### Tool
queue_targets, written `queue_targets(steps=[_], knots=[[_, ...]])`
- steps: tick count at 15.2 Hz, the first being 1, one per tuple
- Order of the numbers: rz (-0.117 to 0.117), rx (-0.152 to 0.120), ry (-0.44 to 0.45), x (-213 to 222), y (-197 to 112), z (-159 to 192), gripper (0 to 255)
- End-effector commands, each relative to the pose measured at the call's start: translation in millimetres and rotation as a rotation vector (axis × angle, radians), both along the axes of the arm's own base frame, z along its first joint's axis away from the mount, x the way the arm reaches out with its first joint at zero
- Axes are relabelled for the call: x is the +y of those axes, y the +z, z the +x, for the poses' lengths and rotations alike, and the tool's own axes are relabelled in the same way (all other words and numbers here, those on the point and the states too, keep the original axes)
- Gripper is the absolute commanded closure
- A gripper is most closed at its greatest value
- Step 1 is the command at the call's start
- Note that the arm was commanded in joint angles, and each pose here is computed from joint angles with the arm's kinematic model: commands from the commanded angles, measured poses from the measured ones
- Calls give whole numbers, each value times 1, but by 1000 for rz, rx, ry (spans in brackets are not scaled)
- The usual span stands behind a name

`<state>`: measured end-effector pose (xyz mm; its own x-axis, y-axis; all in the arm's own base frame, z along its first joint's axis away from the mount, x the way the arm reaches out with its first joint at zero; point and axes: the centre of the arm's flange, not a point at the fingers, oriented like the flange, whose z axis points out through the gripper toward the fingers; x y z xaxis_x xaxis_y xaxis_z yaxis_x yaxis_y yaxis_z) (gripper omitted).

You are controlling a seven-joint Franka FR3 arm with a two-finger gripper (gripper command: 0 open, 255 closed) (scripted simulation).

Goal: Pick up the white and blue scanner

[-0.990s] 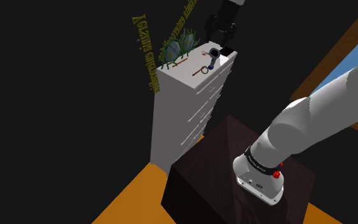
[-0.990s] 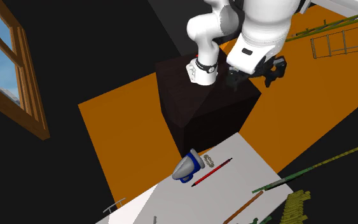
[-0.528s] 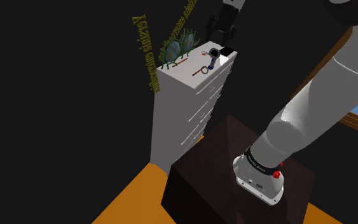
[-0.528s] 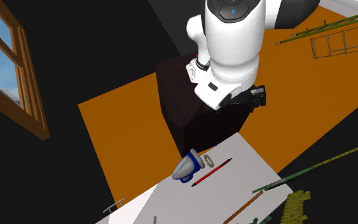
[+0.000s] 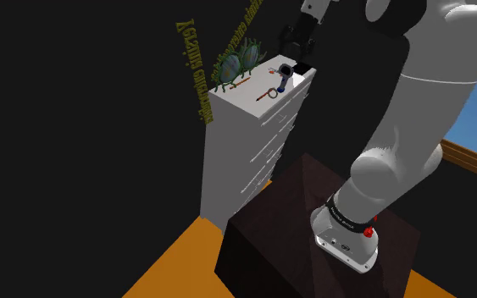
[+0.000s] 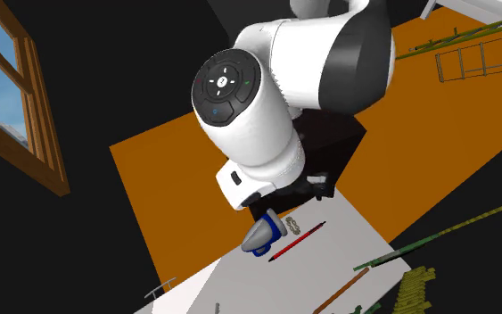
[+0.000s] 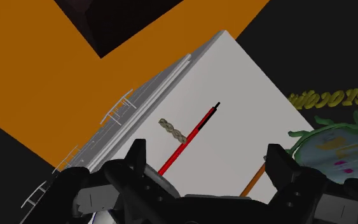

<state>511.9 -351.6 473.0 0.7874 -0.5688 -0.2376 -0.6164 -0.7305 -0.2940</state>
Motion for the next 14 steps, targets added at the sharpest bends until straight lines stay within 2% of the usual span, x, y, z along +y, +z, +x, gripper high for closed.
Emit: queue_targets(steps=[1, 4, 12, 14], knots=[[19, 9, -35, -24, -11, 5, 0], [45, 21, -89, -63, -27, 13, 0], [45, 21, -89, -63, -67, 13, 0], [45, 21, -89, -63, -67, 13, 0]])
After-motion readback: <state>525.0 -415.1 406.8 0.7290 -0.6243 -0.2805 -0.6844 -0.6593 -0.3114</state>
